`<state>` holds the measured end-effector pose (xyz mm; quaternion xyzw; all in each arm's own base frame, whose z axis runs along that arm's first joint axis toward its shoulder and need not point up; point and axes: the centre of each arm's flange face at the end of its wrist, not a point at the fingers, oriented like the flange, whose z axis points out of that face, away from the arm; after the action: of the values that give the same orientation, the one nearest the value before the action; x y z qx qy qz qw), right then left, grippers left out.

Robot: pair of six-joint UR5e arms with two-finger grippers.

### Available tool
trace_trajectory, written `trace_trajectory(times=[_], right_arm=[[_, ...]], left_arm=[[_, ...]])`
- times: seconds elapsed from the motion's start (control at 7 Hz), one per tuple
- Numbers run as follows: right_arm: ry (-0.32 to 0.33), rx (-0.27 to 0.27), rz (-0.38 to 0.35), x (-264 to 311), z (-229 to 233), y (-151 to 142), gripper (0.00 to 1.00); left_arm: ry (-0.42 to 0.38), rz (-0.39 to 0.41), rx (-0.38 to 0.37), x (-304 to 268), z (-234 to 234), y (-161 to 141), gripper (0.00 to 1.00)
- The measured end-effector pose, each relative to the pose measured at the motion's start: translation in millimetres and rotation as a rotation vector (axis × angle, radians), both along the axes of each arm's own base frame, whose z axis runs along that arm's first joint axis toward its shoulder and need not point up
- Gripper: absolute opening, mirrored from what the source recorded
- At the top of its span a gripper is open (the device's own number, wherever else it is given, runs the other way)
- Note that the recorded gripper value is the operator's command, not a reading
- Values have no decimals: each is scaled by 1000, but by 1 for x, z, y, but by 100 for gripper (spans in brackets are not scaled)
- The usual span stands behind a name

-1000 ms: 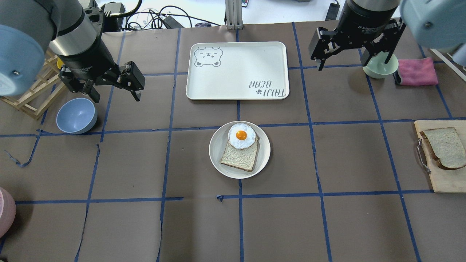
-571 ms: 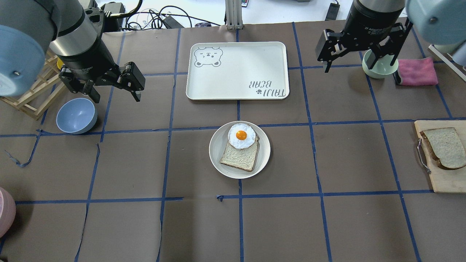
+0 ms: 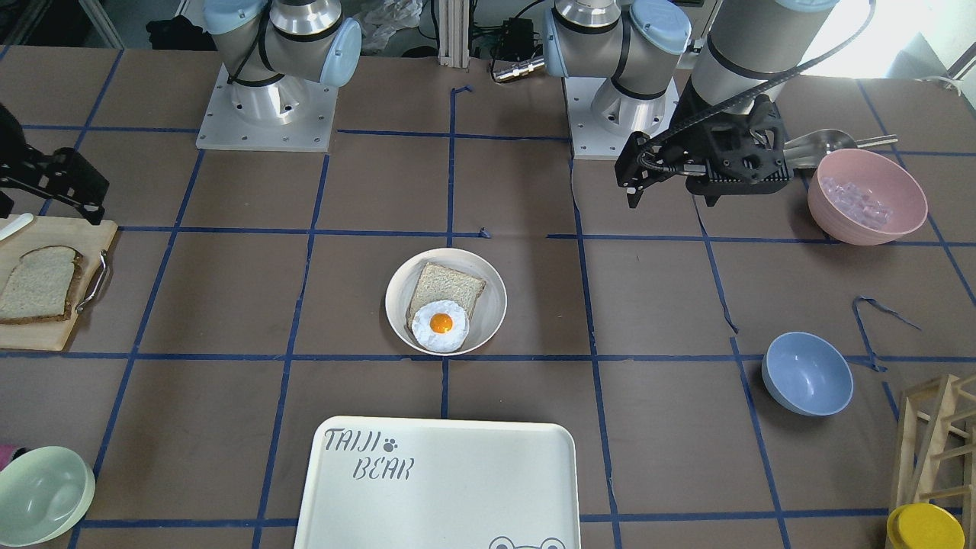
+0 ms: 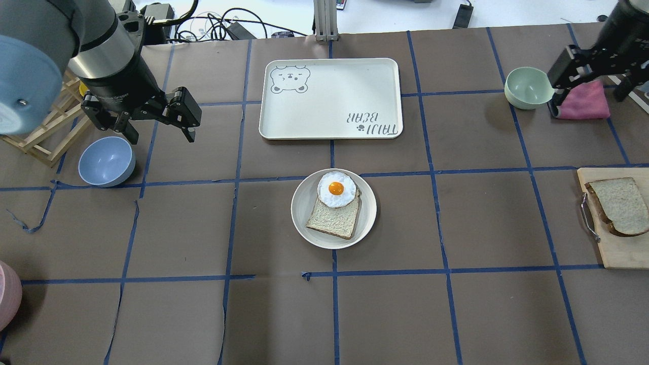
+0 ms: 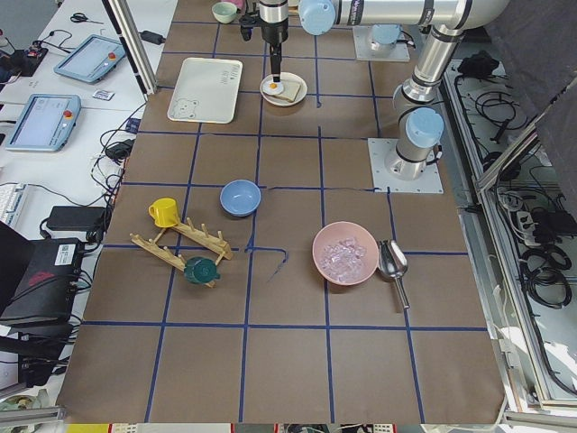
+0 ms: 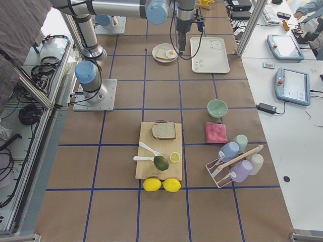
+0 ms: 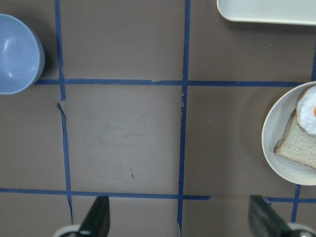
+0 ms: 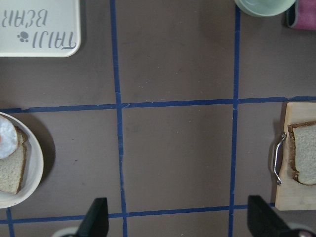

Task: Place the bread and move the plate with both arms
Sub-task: 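Move the right gripper down to the bread slice on the wooden board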

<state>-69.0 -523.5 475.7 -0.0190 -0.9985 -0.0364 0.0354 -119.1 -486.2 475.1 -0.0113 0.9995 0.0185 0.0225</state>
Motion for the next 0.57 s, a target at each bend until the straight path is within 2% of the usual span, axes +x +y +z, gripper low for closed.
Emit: trace_trajectory(times=[0.14, 0.29, 0.57], right_arm=[[-19, 18, -27, -62, -20, 8, 100], [-40, 21, -23, -125, -56, 14, 100], [-64, -6, 39, -210, -139, 31, 100]], left_arm=[[-5, 0, -3, 0, -2, -1, 100], [-7, 0, -7, 1, -2, 0, 100], [-9, -1, -8, 1, -2, 0, 100]])
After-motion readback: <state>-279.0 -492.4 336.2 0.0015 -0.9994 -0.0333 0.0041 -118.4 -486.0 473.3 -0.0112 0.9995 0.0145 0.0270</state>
